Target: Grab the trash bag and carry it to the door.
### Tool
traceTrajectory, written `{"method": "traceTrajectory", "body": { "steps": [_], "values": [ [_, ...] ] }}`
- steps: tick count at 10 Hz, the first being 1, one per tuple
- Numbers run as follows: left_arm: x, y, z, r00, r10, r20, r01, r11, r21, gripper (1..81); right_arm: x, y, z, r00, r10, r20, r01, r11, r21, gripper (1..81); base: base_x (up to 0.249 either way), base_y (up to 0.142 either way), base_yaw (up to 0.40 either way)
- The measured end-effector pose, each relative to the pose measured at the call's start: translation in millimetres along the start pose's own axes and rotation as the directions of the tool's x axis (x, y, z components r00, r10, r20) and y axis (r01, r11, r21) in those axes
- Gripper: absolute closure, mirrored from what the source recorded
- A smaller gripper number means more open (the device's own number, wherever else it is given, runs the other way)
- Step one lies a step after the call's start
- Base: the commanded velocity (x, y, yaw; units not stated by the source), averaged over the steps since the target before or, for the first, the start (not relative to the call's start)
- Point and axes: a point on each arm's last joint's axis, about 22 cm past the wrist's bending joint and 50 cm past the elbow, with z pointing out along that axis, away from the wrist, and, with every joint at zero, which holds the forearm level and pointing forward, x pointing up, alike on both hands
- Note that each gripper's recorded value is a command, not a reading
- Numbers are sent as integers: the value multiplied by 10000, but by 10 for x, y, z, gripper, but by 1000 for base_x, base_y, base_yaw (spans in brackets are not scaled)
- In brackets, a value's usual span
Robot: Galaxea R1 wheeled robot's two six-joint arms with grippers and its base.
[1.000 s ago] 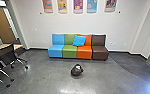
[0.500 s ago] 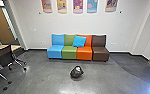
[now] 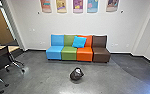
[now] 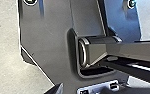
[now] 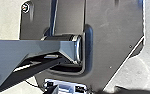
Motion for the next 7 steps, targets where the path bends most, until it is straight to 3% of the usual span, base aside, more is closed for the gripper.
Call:
{"method": "traceTrajectory", "body": {
  "steps": [7],
  "values": [
    [66, -19, -5, 10000, 18, -82, -18, 10000, 25, 10, 63, -55, 15, 9999, -72, -82, 72, 10000, 68, 10, 150, 0, 0]
  ]
}}
